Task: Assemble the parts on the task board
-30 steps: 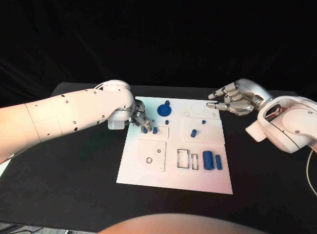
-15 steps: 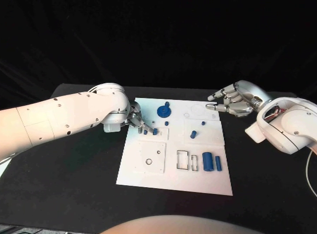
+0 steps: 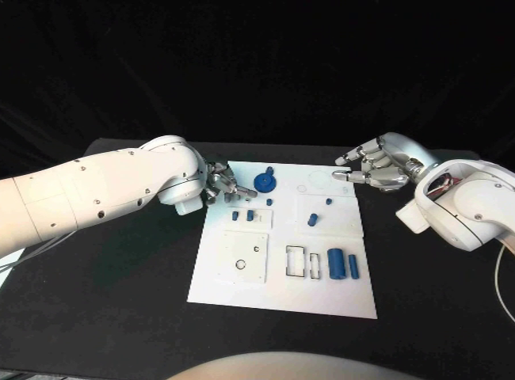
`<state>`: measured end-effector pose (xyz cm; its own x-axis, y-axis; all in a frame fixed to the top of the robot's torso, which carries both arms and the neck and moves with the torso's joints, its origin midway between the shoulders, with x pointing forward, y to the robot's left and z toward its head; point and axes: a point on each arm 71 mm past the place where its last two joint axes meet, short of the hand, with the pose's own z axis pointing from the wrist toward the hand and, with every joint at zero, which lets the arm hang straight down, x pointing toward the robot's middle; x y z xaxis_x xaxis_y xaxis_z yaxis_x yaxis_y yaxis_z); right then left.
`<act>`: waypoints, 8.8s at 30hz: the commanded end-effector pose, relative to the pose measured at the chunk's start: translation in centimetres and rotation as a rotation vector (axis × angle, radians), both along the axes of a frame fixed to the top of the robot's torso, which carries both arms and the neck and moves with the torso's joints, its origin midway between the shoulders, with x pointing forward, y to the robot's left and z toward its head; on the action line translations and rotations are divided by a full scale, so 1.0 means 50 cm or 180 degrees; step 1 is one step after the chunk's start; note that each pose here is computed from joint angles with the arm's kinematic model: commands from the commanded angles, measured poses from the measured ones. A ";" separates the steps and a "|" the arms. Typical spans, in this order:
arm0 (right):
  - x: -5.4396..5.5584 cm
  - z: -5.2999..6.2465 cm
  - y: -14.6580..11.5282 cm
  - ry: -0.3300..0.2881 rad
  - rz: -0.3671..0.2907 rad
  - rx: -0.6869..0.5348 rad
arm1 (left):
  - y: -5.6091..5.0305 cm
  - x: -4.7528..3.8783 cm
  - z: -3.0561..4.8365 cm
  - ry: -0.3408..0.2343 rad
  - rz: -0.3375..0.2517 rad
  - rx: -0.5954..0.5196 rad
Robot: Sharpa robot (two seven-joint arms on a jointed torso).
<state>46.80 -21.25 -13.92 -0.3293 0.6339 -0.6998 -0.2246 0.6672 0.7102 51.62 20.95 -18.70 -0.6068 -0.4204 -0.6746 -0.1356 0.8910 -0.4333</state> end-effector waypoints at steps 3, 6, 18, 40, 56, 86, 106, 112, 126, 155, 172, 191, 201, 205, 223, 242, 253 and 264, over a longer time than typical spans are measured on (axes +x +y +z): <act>-0.001 -0.001 0.002 0.0009 0.0043 -0.0019 | -0.032 0.014 0.037 -0.0729 -0.0215 -0.0799; -0.001 -0.001 0.002 0.0006 0.0043 -0.0017 | -0.060 0.013 0.048 -0.1116 -0.0562 -0.0813; -0.002 -0.001 0.004 0.0003 0.0058 -0.0012 | -0.145 -0.008 0.029 -0.1873 -0.1455 -0.0215; -0.003 -0.001 0.010 0.0003 0.0076 -0.0002 | -0.166 0.002 -0.026 -0.1423 -0.1547 0.0639; -0.003 -0.001 0.011 0.0002 0.0084 0.0002 | -0.180 0.005 -0.037 -0.1326 -0.1616 0.0677; -0.003 -0.001 0.012 -0.0006 0.0088 0.0012 | -0.178 -0.007 -0.011 -0.1427 -0.1564 0.0494; -0.001 -0.001 0.012 -0.0010 0.0078 0.0025 | -0.090 -0.009 0.047 -0.1500 -0.1234 0.0345; -0.002 -0.001 0.013 -0.0010 0.0080 0.0027 | -0.071 -0.002 0.039 -0.1437 -0.1179 0.0384; -0.003 -0.001 0.015 -0.0011 0.0089 0.0030 | -0.058 0.002 0.015 -0.1340 -0.1160 0.0432; -0.003 -0.001 0.015 -0.0007 0.0096 0.0028 | -0.067 -0.001 -0.008 -0.1118 -0.1271 0.0500; -0.003 -0.001 0.015 -0.0006 0.0098 0.0028 | -0.071 0.000 -0.021 -0.1050 -0.1285 0.0552; -0.003 -0.002 0.015 0.0000 0.0099 0.0031 | -0.070 0.005 -0.027 -0.1020 -0.1237 0.0535; -0.003 -0.002 0.014 0.0001 0.0096 0.0032 | -0.064 0.007 -0.028 -0.1024 -0.1201 0.0528; -0.002 -0.002 0.014 0.0000 0.0095 0.0033 | -0.063 0.008 -0.028 -0.1034 -0.1196 0.0539; 0.009 -0.007 -0.007 -0.0037 0.0041 -0.0120 | -0.020 0.007 -0.011 -0.1290 -0.0990 0.0400; 0.014 -0.053 -0.001 -0.0725 0.0342 -0.1861 | 0.077 -0.007 0.023 -0.1251 0.0521 -0.2584; 0.017 -0.092 0.044 -0.0902 0.0399 -0.2298 | 0.094 -0.040 -0.001 -0.0832 0.1455 -0.4025; 0.032 -0.120 0.076 -0.0850 0.0498 -0.2374 | 0.093 -0.050 0.000 -0.0765 0.1480 -0.4129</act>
